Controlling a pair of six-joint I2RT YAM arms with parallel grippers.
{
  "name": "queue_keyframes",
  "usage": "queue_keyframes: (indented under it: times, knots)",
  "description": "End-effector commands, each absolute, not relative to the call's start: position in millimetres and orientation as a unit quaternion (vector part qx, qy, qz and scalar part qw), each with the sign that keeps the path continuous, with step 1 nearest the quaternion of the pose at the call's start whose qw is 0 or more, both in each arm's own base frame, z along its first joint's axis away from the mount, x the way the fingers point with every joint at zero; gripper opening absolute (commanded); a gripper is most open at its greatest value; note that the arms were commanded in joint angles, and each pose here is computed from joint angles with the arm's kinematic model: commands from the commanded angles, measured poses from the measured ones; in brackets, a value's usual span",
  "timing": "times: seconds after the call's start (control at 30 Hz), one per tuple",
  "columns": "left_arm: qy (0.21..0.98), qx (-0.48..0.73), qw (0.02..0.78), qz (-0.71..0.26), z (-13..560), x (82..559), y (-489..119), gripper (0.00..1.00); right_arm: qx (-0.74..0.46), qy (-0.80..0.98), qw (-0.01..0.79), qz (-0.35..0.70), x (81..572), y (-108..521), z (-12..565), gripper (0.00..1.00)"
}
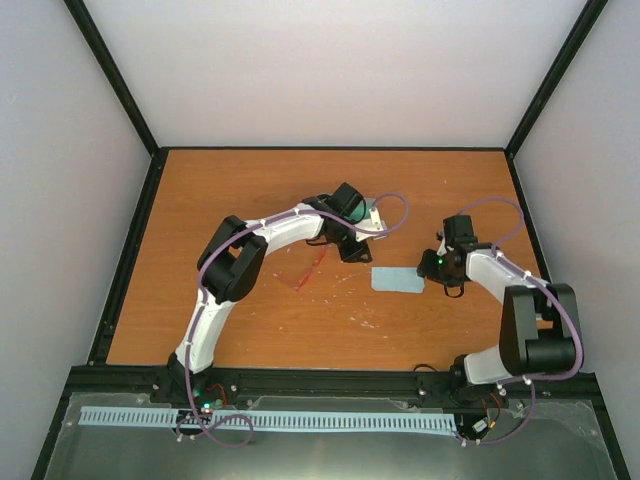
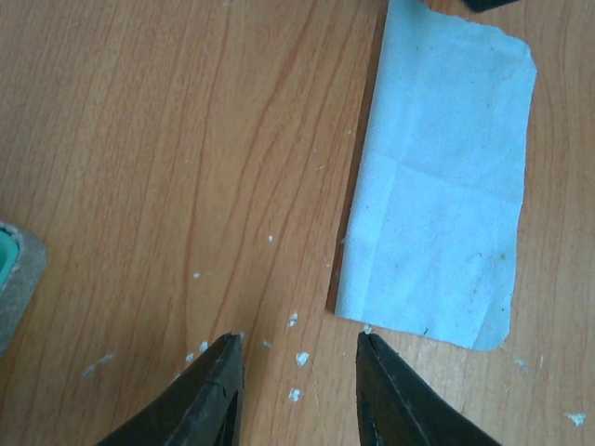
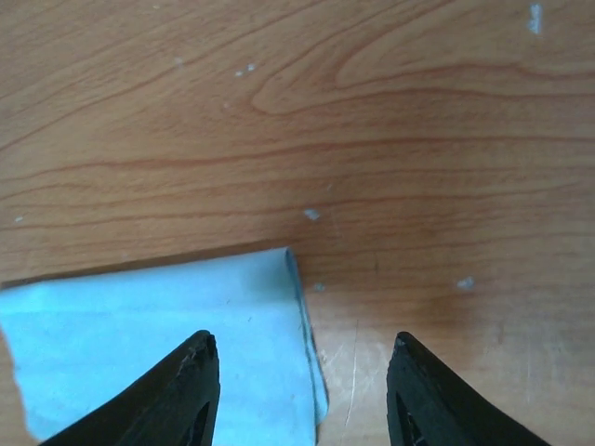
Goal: Organize the sunglasses
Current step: Pick up the glasses cleaning cloth from the center of the board.
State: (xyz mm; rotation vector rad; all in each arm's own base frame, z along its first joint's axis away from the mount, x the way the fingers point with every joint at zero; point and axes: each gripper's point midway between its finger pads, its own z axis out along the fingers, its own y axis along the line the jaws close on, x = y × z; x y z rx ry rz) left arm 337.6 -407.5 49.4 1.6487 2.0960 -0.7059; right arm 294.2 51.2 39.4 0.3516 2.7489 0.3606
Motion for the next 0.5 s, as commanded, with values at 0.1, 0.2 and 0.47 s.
queue_keyframes:
  times: [0.1,0.2,0.47]
  knots:
    - [0.731,0.596,0.199,-0.267,57,337,-425,0.36,0.090,0.972,0.173,0.133,320,52,33,0.50]
    - [0.731,0.596,0.197,-0.267,57,337,-425,0.36,0.080,0.973,0.170,0.132,321,52,29,0.44]
    - [0.732,0.596,0.194,-0.268,56,336,-424,0.36,0.068,0.977,0.147,0.141,314,57,19,0.39]
